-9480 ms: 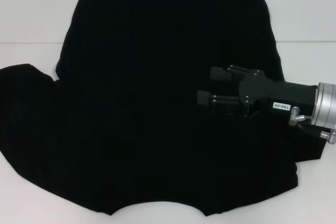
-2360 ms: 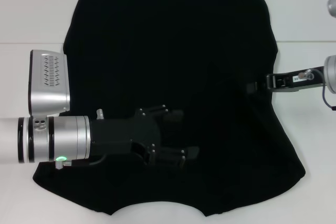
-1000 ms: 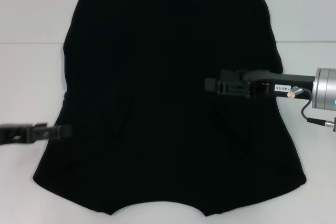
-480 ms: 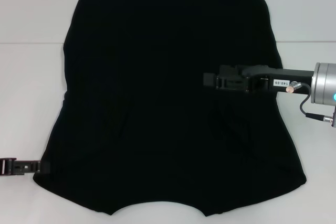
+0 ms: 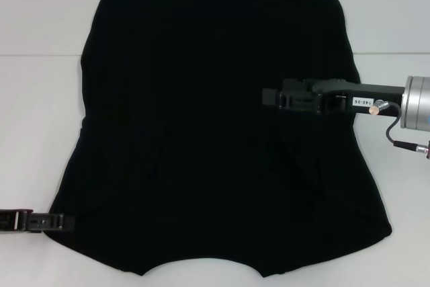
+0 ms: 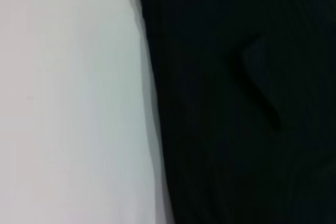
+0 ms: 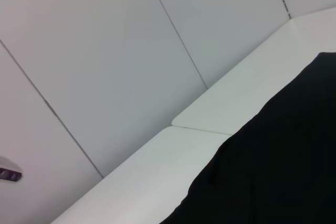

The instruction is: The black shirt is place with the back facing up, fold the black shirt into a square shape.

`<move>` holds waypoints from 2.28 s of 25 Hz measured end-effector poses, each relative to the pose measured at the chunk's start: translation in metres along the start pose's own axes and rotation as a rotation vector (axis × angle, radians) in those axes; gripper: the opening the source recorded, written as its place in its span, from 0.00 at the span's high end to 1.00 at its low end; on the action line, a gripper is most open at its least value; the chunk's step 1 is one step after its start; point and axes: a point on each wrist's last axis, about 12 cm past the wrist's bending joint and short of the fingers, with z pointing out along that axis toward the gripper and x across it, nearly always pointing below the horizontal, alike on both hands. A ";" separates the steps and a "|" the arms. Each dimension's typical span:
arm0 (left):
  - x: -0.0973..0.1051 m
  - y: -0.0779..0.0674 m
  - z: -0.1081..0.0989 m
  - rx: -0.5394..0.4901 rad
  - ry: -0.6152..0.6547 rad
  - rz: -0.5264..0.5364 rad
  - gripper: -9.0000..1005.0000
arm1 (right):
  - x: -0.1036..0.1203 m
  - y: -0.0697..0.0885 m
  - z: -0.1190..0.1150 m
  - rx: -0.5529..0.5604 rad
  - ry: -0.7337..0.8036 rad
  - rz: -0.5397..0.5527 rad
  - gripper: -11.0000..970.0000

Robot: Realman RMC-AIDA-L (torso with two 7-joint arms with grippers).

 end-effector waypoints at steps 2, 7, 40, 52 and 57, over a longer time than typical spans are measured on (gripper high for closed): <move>-0.001 0.001 0.001 -0.005 0.011 0.000 0.06 | 0.000 0.000 0.000 -0.002 -0.004 0.001 0.06; -0.003 0.001 0.005 -0.009 0.024 0.002 0.06 | -0.001 0.000 0.000 -0.003 -0.007 0.001 0.06; -0.017 -0.002 0.012 -0.018 0.019 0.027 0.69 | 0.002 -0.003 -0.011 0.003 -0.029 0.015 0.06; -0.017 -0.008 0.013 0.047 -0.013 0.024 0.94 | 0.032 -0.027 -0.092 0.117 0.162 0.270 0.06; -0.016 -0.010 0.015 0.081 -0.032 0.027 0.94 | 0.053 -0.027 -0.137 0.142 0.198 0.402 0.06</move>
